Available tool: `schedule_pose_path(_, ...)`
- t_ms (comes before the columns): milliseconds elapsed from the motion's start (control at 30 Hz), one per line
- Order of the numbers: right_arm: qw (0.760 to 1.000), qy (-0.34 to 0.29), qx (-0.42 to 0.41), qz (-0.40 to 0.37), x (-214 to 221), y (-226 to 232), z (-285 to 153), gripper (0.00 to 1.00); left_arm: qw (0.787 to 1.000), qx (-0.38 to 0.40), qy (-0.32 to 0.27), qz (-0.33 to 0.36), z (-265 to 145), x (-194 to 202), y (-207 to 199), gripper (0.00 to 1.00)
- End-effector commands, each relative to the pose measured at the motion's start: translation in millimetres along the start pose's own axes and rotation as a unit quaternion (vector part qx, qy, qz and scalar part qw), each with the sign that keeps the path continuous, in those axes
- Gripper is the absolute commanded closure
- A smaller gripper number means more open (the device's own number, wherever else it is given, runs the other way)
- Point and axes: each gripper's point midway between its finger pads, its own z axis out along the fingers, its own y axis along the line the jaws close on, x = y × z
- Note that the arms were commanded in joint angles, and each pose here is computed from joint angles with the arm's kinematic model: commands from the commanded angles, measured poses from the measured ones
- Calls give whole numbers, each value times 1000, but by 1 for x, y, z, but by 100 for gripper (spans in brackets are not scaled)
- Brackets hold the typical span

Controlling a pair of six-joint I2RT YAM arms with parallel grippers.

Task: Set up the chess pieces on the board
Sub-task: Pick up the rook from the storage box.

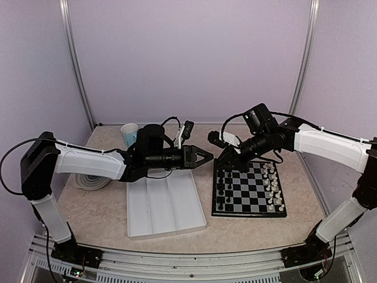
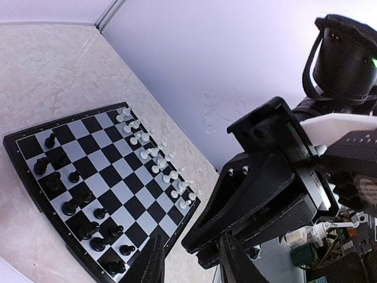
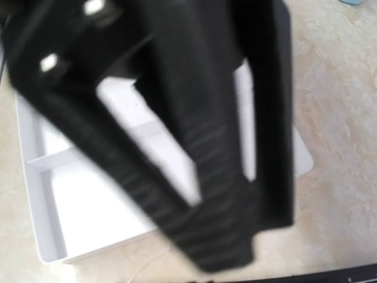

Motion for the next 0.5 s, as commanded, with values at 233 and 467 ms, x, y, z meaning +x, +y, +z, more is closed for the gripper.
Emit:
schedule_pose_path(233, 1000, -6, -2, -1, -3, -3, 2, 100, 999, 47, 5, 3, 7, 0, -20, 70)
schedule_pose_path(467, 1000, -4, 5, 4, -4, -7, 2, 100, 999, 42, 23, -4, 17, 8, -16, 70)
